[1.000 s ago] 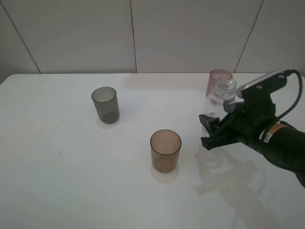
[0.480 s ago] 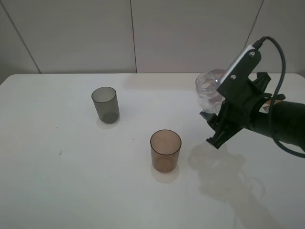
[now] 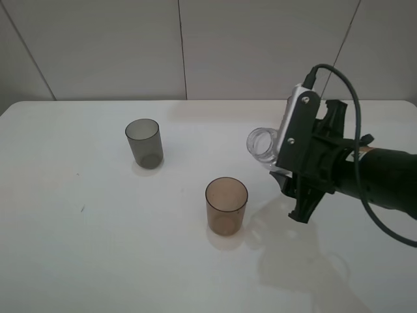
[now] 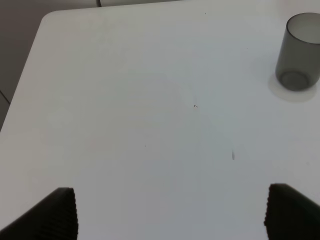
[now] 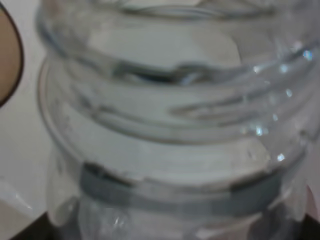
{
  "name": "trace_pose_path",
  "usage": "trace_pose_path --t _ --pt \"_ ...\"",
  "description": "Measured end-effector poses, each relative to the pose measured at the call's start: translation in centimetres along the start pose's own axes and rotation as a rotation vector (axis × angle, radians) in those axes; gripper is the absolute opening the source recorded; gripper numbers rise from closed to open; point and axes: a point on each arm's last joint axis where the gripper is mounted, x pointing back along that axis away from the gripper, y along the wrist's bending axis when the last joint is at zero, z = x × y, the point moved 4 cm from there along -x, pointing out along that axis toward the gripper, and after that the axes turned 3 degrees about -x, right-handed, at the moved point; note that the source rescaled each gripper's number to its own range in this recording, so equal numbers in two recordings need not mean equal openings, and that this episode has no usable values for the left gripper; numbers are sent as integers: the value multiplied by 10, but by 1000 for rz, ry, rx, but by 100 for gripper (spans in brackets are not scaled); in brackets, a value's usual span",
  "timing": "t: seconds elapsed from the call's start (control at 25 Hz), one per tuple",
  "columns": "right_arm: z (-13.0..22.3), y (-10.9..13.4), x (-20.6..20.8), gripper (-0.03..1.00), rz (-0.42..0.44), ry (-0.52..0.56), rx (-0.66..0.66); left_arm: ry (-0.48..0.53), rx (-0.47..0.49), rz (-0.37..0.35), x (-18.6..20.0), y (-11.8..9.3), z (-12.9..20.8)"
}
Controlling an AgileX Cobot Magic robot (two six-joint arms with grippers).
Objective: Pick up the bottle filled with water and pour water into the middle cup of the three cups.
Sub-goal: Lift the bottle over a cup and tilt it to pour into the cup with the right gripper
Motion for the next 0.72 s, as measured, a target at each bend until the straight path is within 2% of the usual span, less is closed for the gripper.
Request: trace_pose_path --t 0.24,0.48,0.72 --pt "-3 1 1 0 2 -8 119 0 0 0 0 0 0" --pt "-2 -12 -2 0 118 6 233 0 0 0 0 0 0" --pt "-3 -7 -10 0 135 21 294 0 0 0 0 0 0"
